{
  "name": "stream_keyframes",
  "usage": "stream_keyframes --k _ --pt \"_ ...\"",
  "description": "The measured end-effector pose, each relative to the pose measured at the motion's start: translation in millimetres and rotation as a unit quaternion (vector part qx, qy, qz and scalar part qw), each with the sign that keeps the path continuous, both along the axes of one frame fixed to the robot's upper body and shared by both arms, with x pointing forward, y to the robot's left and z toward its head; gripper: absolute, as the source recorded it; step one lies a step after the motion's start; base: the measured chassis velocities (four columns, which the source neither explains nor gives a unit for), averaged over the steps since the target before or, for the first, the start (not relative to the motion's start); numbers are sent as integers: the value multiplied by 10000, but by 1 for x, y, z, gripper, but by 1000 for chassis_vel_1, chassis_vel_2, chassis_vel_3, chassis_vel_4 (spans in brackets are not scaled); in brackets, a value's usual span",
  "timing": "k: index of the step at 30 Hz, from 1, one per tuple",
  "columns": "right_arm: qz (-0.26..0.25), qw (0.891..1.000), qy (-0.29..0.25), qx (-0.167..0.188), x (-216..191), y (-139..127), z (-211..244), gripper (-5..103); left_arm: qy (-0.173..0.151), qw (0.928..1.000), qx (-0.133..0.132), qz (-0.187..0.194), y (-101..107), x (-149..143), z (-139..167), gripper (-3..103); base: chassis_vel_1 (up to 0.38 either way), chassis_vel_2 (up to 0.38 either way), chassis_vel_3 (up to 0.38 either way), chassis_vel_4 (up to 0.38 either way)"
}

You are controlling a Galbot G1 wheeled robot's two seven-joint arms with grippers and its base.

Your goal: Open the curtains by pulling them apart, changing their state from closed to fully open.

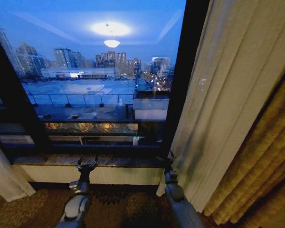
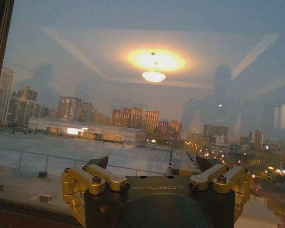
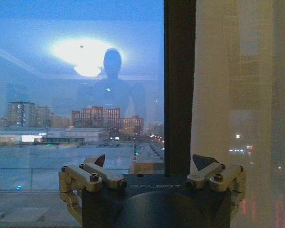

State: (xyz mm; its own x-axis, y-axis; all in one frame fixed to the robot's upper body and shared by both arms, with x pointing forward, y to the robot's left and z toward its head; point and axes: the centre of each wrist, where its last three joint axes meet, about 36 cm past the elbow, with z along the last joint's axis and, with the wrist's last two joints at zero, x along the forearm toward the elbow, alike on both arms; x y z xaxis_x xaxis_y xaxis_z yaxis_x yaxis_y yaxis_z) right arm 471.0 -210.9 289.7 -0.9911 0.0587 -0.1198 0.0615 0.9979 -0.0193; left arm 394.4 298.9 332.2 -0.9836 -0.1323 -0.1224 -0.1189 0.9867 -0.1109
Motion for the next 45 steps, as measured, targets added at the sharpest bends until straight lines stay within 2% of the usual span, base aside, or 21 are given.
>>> stream_keyframes --k 9,21,33,45 --pt "-106 9999 83 38 4 -5 4 100 -1 10000 2 2 0 0 0 100 -88 -38 79 32" --pt "-79 9999 26 -62 6 -5 2 100 0 10000 -1 -4 0 0 0 100 -184 -170 180 171" --pt "36 9998 -189 6 23 11 10 100 -1 10000 3 2 0 0 0 100 24 26 -3 -15" --pt "166 9998 -62 8 23 10 7 100 0 10000 1 0 0 0 0 100 0 0 0 0"
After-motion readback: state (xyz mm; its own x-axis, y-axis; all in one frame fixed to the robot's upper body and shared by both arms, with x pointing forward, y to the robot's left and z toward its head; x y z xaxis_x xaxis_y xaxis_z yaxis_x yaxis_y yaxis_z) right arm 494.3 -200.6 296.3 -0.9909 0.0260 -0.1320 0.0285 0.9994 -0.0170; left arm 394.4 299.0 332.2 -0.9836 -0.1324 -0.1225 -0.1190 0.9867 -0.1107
